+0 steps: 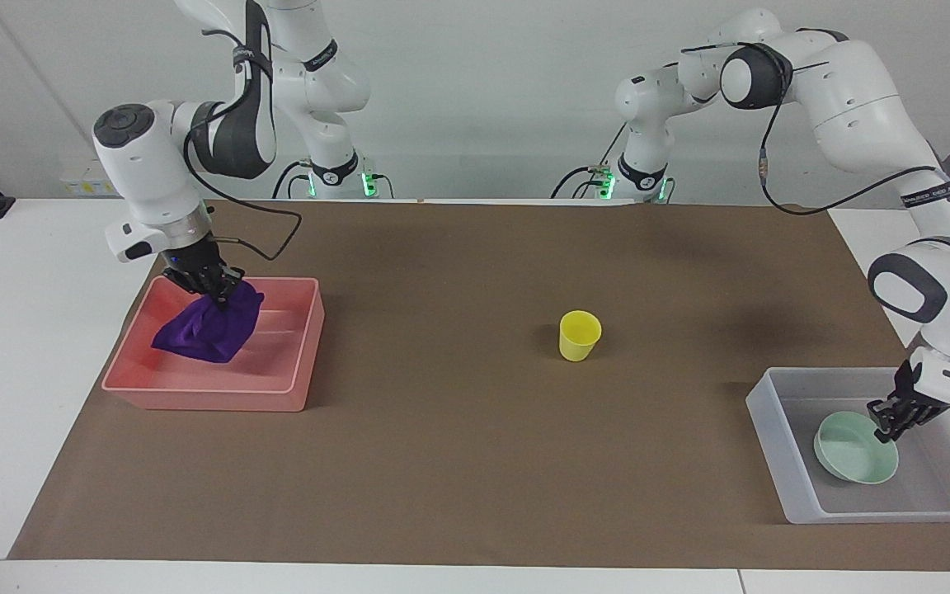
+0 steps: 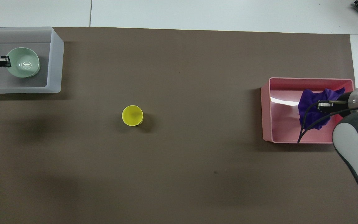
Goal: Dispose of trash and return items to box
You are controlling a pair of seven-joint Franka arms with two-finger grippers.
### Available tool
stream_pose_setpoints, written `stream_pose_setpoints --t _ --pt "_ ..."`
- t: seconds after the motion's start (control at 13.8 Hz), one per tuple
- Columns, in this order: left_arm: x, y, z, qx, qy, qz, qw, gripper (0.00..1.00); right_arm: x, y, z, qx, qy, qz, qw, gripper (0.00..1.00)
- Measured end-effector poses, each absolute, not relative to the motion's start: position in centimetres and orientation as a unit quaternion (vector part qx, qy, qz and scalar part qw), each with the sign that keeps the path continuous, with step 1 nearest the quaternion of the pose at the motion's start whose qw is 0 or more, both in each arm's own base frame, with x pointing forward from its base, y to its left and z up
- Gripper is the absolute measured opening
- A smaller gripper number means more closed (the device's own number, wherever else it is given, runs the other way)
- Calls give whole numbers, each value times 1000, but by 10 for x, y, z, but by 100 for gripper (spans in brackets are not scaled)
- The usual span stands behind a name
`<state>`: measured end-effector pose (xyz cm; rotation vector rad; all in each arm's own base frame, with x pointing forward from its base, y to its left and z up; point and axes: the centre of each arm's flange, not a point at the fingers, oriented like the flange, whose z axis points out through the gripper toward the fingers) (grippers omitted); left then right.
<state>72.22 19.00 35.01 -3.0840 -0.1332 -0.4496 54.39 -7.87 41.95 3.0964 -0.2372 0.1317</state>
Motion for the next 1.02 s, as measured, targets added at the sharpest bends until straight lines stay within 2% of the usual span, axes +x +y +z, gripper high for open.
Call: stream_pose_setpoints --t 0.07,0.29,0.36,0.51,0.65,0.8,0.87,1.02 --pt "722 190 353 -989 -37 -142 18 23 541 -81 407 996 -78 42 17 5" --pt "724 186 376 -988 -21 -149 35 59 535 -91 376 995 -88 32 16 5" --pt "724 179 393 -987 -15 -155 36 74 535 -96 367 995 -93 29 16 6" --pt "720 149 433 -988 5 -150 31 98 537 -100 359 995 -96 32 17 11" --pt "712 107 470 -990 32 -136 25 100 539 -99 359 995 -96 35 17 32" --pt "697 72 490 -991 54 -122 19 100 542 -95 364 995 -93 41 17 59" --pt "688 56 494 -991 64 -116 17 100 547 -92 372 995 -90 50 17 69" --pt "669 14 490 -992 76 -97 10 100 555 -85 397 995 -82 62 17 96"
